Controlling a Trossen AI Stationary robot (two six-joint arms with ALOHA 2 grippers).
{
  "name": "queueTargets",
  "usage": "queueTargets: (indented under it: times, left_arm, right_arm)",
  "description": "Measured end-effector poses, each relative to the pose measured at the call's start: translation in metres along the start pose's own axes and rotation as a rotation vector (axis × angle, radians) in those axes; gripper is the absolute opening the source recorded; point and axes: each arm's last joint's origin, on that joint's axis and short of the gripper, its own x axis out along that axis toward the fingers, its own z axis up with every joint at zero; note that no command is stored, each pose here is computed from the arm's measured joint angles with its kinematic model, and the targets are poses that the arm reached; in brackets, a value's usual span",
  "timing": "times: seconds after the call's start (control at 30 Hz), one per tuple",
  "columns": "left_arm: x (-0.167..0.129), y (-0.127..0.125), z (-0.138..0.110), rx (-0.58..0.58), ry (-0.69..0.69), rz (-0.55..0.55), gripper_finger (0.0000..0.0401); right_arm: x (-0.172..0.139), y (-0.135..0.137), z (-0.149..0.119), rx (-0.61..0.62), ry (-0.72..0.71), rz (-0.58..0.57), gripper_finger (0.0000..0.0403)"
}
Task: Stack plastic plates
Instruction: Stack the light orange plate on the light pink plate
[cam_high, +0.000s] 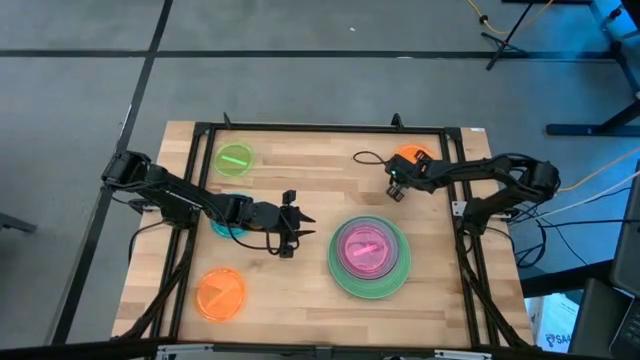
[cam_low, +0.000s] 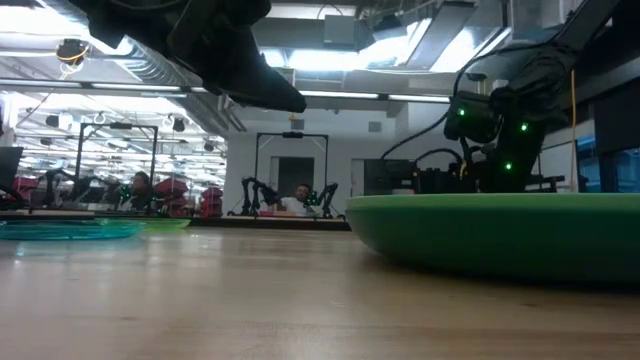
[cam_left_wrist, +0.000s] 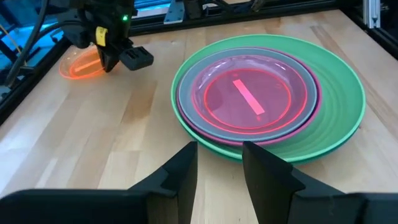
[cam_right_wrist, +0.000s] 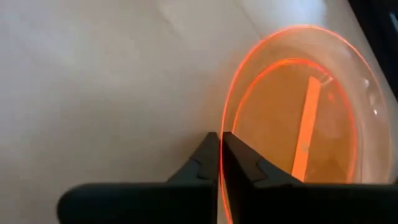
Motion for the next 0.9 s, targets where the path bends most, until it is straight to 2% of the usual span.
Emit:
queueTargets:
  times: [0.23,0.47,0.63,0.9]
  left_arm:
    - [0.0,0.0,0.0,-0.001,0.0,0.0,0.0121]
    - [-0.001,-0.004,0.0,0.002,0.002,-0.011,0.0121]
    - [-0.002,-0.008,0.0,0.009,0.0,-0.023,0.0121]
    - [-0.002,-0.009,0.0,-0.015,0.0,-0.026,0.0121]
  right_arm:
    - [-0.035,0.017,0.014,-0.081,-0.099,0.063,0.0004]
    - [-0.086,0.039,0.025,-0.173,-0.229,0.16,0.0005]
    - [-0.126,0.07,0.024,-0.242,-0.313,0.34,0.0005]
    - [-0.181,0.116,0.005,-0.386,-0.49,0.607,0.0005]
